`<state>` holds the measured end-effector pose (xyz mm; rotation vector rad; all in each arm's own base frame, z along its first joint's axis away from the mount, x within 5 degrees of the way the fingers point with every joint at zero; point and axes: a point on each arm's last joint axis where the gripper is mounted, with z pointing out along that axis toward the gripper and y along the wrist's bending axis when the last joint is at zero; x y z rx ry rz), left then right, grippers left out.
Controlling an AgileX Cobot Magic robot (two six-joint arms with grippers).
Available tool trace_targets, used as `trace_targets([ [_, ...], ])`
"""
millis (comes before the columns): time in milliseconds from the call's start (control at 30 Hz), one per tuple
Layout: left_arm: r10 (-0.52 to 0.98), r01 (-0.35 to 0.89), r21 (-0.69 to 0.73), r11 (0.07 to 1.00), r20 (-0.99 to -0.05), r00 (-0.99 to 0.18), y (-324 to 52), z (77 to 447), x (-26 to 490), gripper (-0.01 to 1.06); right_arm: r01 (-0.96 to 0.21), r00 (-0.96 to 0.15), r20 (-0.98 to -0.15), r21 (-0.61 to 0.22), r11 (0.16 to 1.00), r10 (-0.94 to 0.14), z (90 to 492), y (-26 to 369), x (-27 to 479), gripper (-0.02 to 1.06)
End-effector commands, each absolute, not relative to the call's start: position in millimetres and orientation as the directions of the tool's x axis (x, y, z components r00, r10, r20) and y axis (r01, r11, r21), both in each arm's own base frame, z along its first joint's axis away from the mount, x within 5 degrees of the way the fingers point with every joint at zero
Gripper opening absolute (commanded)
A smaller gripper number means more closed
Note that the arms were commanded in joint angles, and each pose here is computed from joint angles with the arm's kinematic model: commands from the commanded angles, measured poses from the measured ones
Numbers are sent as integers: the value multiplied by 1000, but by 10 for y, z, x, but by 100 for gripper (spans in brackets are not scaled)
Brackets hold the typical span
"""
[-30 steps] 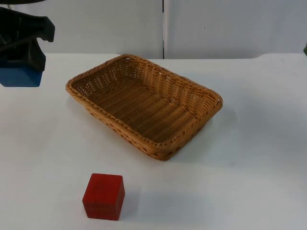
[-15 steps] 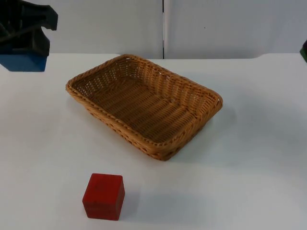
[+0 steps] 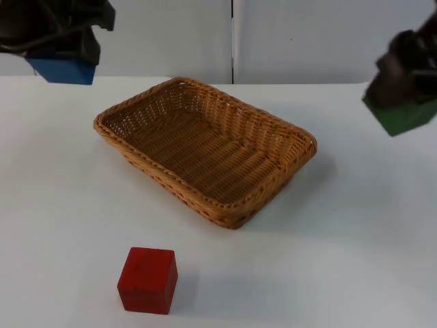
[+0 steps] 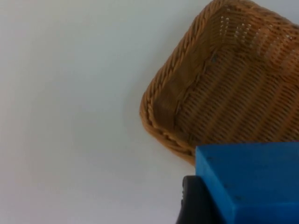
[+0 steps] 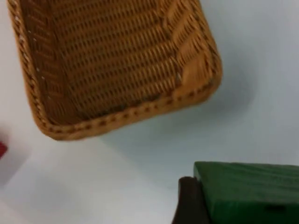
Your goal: Pick up one cube with each hand and place exactly two cubes into the same basket, leaving the remaining cube outside.
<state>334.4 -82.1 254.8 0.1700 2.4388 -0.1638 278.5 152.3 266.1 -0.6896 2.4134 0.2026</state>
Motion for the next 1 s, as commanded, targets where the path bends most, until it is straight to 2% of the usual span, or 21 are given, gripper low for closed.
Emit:
trace_targets([
  [0, 90, 189, -82, 978, -658, -748, -883, 2551, 3456, 0, -548, -648, -618, -27, 836, -445, 2699, 1656, 2868, 0],
  [200, 125, 247, -97, 964, -654, -746, -1003, 2442, 3743, 0, -571, -632, -623, -28, 820, -461, 2677, 1934, 3140, 0],
  [533, 195, 308, -93, 947, -595, -780, -1140, 2069, 4151, 0, -600, -628, -604, -27, 800, -491, 2326, 2420, 3665, 0],
  [800, 238, 340, -71, 938, -581, -778, -1202, 1816, 4395, 0, -608, -636, -585, -22, 794, -503, 2027, 2632, 3891, 0],
  [967, 226, 342, -106, 934, -567, -792, -1251, 1627, 4480, 0, -606, -631, -598, -21, 796, -495, 1862, 2681, 3964, 0],
])
